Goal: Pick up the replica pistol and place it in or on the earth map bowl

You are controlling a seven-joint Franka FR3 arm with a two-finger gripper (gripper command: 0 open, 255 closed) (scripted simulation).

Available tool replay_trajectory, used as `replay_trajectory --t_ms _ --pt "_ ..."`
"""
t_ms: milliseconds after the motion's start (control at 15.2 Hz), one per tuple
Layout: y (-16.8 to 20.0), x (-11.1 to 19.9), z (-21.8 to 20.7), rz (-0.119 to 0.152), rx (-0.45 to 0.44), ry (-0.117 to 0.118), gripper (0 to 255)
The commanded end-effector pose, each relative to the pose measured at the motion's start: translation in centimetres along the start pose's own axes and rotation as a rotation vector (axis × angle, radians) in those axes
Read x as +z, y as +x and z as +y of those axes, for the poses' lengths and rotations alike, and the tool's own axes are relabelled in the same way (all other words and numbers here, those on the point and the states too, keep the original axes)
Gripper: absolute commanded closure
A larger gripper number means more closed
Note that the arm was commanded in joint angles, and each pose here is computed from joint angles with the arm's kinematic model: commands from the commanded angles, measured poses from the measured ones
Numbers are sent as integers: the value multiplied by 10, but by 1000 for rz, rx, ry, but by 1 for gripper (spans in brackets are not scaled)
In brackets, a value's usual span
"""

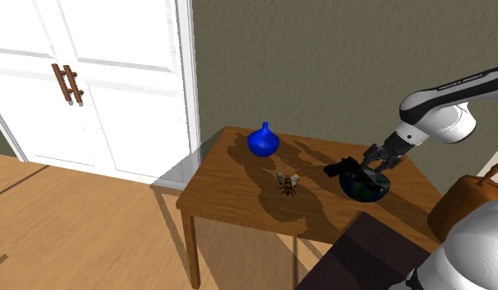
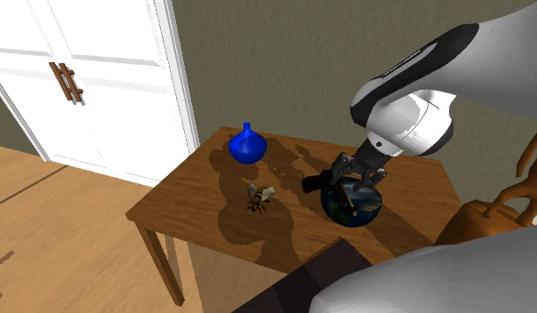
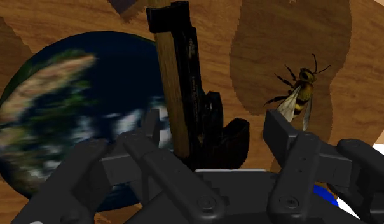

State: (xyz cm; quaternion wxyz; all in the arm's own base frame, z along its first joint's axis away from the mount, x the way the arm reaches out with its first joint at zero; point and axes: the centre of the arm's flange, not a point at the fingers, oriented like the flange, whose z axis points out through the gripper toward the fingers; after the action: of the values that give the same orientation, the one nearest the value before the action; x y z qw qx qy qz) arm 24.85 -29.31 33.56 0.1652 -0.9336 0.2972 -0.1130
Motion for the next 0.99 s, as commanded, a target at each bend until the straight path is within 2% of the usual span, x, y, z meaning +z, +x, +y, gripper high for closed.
replay_trajectory --t_ms 0,198,462,924 --pt "0 0 0 0 1 0 0" --pt "0 0 0 0 1 0 0" --pt "0 -50 0 0 1 0 0" --pt "0 -50 0 0 1 0 0"
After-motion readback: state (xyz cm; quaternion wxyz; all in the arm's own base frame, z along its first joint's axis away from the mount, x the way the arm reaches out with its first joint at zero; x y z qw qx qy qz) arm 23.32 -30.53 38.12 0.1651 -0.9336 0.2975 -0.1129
